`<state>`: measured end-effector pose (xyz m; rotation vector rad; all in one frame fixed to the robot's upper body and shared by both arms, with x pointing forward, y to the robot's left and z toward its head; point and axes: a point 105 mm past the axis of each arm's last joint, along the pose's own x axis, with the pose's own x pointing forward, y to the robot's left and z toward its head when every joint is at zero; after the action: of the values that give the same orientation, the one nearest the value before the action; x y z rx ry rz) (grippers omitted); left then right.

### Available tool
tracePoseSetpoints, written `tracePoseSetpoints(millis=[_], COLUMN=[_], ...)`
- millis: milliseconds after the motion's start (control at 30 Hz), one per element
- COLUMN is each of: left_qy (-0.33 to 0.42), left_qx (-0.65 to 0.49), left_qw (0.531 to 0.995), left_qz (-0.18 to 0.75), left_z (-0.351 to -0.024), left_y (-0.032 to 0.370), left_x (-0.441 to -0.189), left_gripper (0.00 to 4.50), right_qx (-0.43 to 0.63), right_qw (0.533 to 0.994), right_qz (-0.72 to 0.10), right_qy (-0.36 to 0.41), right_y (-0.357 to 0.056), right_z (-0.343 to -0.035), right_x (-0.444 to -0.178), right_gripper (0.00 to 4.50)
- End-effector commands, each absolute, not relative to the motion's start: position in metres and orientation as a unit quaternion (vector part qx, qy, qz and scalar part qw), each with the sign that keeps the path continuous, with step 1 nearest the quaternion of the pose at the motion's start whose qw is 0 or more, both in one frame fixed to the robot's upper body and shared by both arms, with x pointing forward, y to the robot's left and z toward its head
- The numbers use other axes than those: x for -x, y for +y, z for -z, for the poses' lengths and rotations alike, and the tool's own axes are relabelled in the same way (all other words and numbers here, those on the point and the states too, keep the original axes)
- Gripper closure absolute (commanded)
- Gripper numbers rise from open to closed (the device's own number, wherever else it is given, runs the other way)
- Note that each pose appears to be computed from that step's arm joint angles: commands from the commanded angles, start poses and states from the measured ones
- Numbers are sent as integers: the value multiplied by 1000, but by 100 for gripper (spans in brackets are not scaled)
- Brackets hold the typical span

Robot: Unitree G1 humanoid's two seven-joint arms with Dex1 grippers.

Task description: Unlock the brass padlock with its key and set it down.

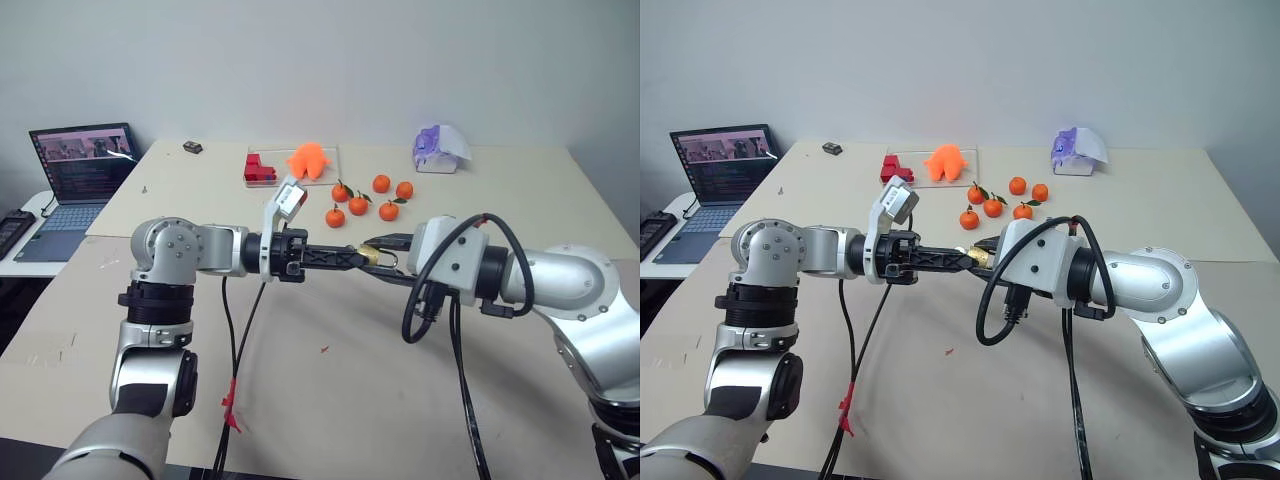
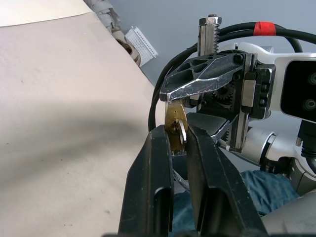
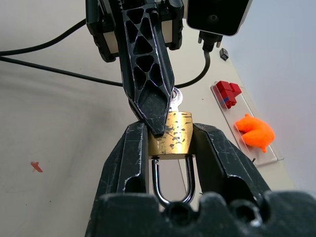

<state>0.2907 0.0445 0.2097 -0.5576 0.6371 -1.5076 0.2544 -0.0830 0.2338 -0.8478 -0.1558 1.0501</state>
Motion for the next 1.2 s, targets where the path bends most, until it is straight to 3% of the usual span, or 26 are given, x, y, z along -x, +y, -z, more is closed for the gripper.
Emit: tracePoseSetpoints(millis=[33,367,433,567,800,900,1033,1200], left_qy=[258,256,256,253,254,255,255,257], left_qx=[238,237,237,240,242,245,246,245], left_qw=[655,659,660,668,662,657,648,644], left_qz=[669,667,665,658,662,666,674,677], left_z=[-221,-221,-220,-220,-221,-221,-221,-220], left_y=[44,42,42,40,39,37,36,37], left_x=[-293,-295,-295,-300,-299,-298,-295,-292], left_gripper=[447,447,352,222,222,298,445,449], right_qx=[399,400,400,400,401,401,401,402], right_qw=[774,773,773,773,774,774,775,776], right_qz=[-482,-483,-482,-482,-481,-480,-477,-476], right_qy=[-101,-97,-97,-97,-98,-99,-99,-99], right_y=[-80,-80,-80,-80,-80,-80,-80,-81], right_z=[-247,-246,-246,-247,-248,-248,-249,-249], right_x=[-246,-246,-247,-247,-248,-248,-248,-248], right_gripper=[355,355,355,355,355,355,355,355])
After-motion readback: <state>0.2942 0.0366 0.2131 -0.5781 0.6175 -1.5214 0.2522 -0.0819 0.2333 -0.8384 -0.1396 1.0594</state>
